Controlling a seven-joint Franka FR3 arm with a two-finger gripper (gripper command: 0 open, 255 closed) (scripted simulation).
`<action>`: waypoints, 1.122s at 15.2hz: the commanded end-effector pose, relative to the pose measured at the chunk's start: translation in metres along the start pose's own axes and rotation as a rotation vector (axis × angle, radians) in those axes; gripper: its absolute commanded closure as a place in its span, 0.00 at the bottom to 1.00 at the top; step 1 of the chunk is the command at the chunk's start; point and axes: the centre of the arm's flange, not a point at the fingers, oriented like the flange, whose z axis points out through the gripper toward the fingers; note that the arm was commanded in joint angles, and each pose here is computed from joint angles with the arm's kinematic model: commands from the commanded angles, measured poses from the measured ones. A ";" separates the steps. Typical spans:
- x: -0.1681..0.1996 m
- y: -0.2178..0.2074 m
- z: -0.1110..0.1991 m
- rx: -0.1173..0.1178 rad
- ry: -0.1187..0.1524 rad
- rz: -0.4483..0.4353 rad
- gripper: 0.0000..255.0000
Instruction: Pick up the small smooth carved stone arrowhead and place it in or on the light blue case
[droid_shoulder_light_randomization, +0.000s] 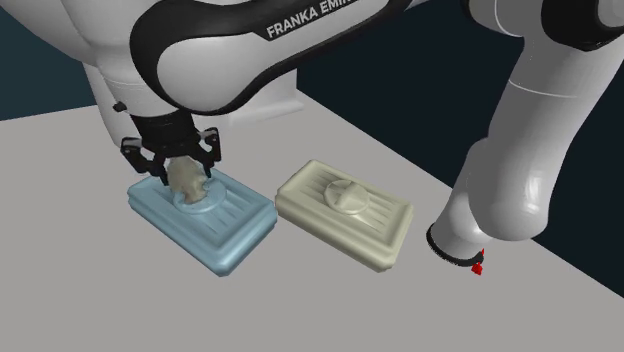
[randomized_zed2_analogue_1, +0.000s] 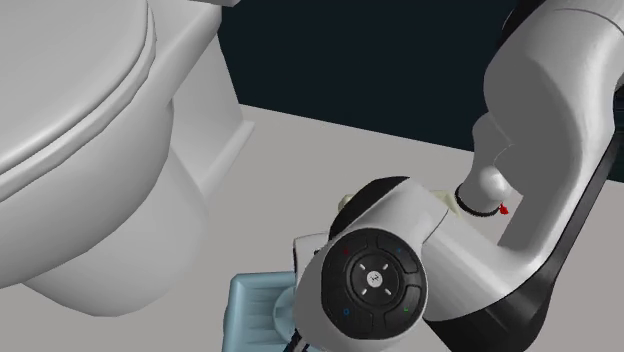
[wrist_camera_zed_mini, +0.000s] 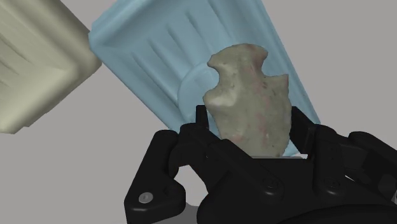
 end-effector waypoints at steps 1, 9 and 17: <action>0.025 0.005 0.003 0.000 0.000 -0.001 1.00; 0.044 0.007 0.038 0.000 0.000 -0.001 1.00; 0.038 0.007 0.077 0.000 0.000 -0.001 1.00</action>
